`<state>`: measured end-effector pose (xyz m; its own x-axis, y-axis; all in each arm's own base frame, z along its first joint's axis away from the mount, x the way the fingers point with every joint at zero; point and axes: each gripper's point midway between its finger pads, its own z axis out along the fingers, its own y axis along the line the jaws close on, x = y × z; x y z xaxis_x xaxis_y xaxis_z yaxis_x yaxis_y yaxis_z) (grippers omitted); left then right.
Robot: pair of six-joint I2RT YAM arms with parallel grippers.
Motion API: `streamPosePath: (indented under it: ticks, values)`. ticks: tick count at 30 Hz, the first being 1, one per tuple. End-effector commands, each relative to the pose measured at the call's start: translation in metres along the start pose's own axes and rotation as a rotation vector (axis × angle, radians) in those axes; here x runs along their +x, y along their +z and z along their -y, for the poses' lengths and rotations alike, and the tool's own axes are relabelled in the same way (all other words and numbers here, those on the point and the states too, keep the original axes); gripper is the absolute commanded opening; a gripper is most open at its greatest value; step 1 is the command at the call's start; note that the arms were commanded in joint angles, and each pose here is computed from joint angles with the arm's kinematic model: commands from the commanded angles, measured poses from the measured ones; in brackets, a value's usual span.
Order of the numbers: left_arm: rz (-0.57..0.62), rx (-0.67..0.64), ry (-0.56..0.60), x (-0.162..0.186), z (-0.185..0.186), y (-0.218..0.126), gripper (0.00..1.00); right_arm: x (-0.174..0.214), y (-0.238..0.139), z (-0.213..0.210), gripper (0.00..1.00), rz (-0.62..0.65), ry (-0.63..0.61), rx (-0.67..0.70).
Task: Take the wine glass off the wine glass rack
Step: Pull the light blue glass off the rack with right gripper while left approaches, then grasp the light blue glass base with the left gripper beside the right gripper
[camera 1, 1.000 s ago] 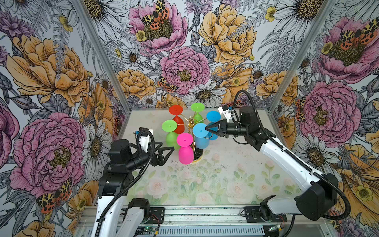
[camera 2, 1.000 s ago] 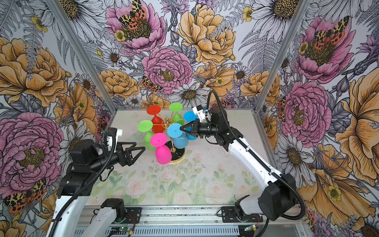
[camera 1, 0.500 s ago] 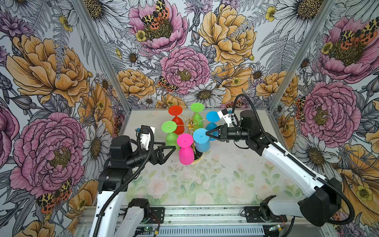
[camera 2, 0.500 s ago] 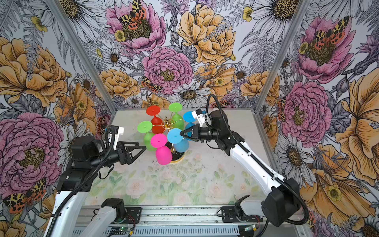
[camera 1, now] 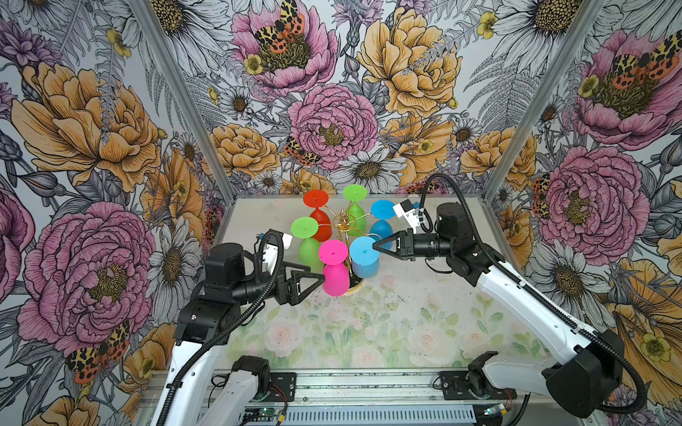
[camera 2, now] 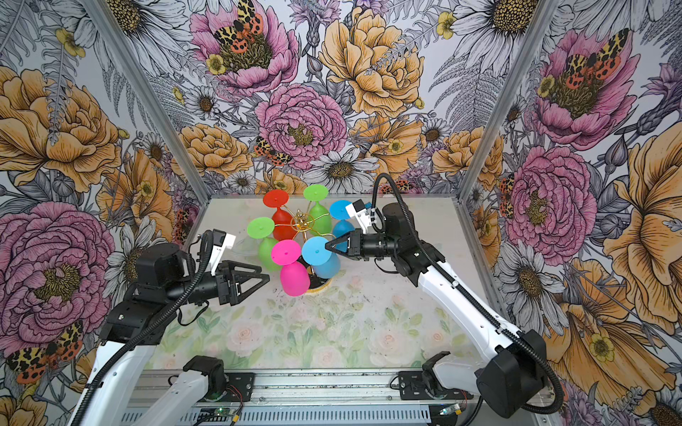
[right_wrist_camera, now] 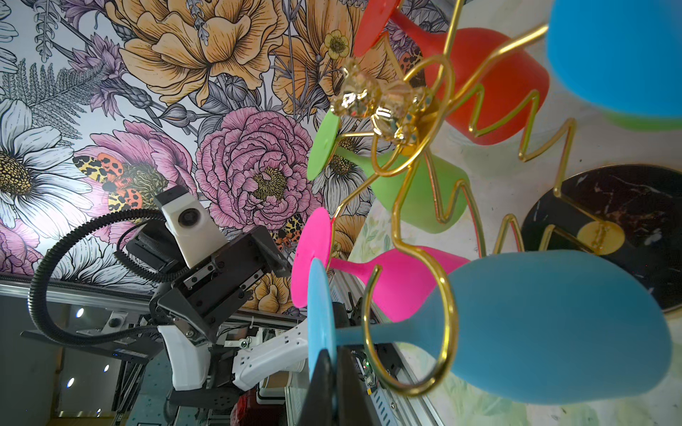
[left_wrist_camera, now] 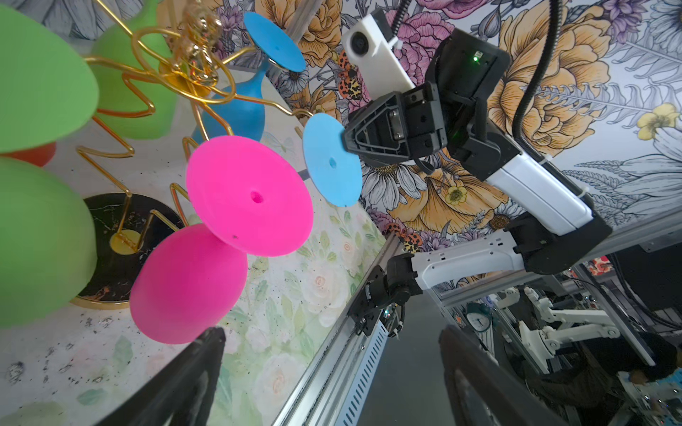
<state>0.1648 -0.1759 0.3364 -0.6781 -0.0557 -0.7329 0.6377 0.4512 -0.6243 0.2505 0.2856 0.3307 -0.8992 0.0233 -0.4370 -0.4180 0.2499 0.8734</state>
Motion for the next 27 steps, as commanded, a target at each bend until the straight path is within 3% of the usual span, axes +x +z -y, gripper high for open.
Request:
streamPosePath:
  ticks: [1,14,27]
  values:
    - [-0.014,0.027,0.022,0.002,0.017,-0.001,0.92,0.007,-0.006,-0.019,0.0,-0.013,-0.078,-0.056]
    - [-0.086,0.043,0.043,0.01,0.036,0.024,0.87,0.039,-0.029,-0.031,0.0,-0.073,-0.171,-0.141]
    - [-0.087,0.098,0.051,0.008,0.046,0.065,0.71,0.054,-0.049,-0.005,0.0,0.036,-0.184,0.036]
